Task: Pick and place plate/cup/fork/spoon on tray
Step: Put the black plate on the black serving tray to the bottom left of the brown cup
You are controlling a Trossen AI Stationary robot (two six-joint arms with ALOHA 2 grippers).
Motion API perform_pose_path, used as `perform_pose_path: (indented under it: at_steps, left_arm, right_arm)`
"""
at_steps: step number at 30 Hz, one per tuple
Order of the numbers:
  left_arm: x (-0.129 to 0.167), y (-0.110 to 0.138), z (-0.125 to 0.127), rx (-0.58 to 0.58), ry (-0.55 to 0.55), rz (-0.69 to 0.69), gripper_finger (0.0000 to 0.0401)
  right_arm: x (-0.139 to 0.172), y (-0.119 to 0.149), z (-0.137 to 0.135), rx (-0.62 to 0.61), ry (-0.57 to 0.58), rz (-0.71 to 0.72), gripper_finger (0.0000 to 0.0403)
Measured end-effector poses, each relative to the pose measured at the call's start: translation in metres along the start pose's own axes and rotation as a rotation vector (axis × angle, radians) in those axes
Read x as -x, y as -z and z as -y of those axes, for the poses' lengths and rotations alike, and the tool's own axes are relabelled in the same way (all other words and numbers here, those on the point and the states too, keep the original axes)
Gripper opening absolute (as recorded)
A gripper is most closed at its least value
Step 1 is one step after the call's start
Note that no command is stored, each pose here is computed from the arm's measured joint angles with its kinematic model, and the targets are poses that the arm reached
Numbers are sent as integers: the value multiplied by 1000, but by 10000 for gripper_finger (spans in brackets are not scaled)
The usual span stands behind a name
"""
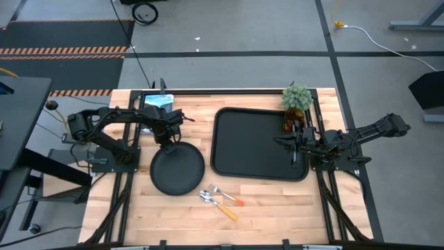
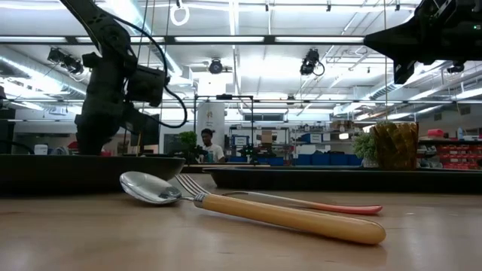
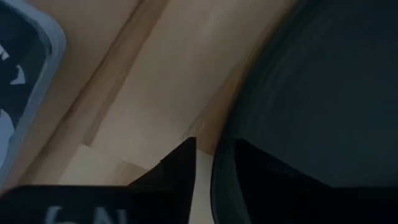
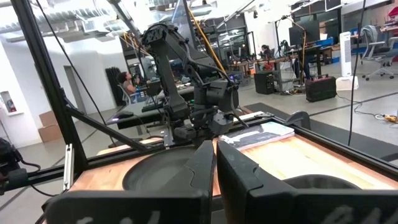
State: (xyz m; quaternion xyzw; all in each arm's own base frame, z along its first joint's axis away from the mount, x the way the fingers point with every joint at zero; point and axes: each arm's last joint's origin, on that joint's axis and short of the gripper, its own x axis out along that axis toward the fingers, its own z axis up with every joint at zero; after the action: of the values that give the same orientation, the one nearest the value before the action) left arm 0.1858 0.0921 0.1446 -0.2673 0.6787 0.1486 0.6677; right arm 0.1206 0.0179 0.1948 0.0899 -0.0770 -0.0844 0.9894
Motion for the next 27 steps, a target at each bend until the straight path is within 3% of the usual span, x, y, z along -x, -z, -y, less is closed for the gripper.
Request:
perform_pose_path:
  at_steps: [10, 18, 27]
  left_arm:
    - [1, -1, -1, 38, 23, 3, 15]
    - [21, -9, -5, 51, 37, 5, 15]
    - [77, -14, -6, -38, 39, -91, 14]
  right_arm:
    - [0, 0, 0, 0, 0, 0, 27]
    - [0, 0, 0, 0, 0, 0, 27]
    - [0, 0, 0, 0, 0, 0, 27]
